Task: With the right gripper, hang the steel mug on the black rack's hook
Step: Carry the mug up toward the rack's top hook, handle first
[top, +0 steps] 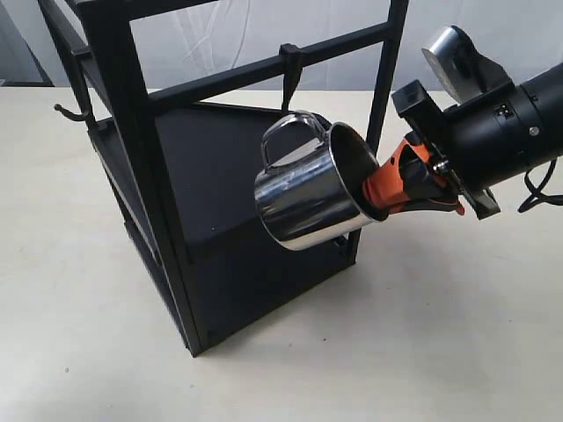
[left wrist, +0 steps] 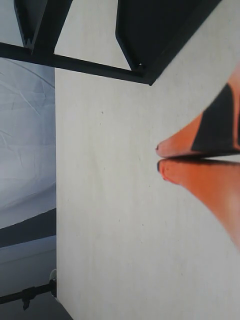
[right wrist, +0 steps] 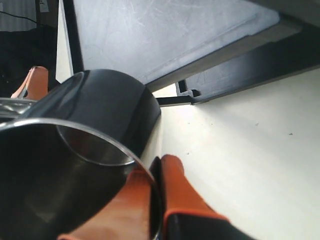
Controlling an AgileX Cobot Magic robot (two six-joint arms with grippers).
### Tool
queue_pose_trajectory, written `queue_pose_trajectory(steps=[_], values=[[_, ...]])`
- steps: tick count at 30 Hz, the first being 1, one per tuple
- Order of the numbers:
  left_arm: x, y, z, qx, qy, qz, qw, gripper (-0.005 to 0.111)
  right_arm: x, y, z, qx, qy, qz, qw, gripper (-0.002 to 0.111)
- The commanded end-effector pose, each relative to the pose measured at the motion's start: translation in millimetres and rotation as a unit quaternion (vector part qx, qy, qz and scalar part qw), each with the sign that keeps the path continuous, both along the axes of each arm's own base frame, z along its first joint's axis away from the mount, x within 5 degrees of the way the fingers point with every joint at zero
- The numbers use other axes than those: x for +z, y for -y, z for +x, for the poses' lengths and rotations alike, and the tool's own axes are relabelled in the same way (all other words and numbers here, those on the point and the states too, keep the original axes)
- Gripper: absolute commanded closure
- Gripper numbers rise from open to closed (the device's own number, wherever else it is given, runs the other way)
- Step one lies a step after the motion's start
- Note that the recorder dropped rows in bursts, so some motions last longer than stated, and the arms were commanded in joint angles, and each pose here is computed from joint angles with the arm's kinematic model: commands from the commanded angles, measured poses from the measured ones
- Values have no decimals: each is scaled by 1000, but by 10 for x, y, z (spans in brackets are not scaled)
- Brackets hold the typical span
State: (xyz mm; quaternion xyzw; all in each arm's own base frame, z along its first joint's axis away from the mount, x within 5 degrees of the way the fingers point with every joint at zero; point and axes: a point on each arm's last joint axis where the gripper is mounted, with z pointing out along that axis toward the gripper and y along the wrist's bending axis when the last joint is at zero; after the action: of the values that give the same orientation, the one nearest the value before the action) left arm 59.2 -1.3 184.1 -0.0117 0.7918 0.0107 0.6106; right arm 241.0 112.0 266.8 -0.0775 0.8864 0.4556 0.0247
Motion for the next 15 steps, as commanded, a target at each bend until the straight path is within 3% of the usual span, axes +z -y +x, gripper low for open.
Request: queue_pose_trajectory(steps=[1,15], values=[[19,-2,-1,1,12,0,1000,105,-18,30,-1,5,5,-17,1000,109],[22,-3,-1,1,13,0,1000,105,-74,78,-21,17,2,-58,998,109]])
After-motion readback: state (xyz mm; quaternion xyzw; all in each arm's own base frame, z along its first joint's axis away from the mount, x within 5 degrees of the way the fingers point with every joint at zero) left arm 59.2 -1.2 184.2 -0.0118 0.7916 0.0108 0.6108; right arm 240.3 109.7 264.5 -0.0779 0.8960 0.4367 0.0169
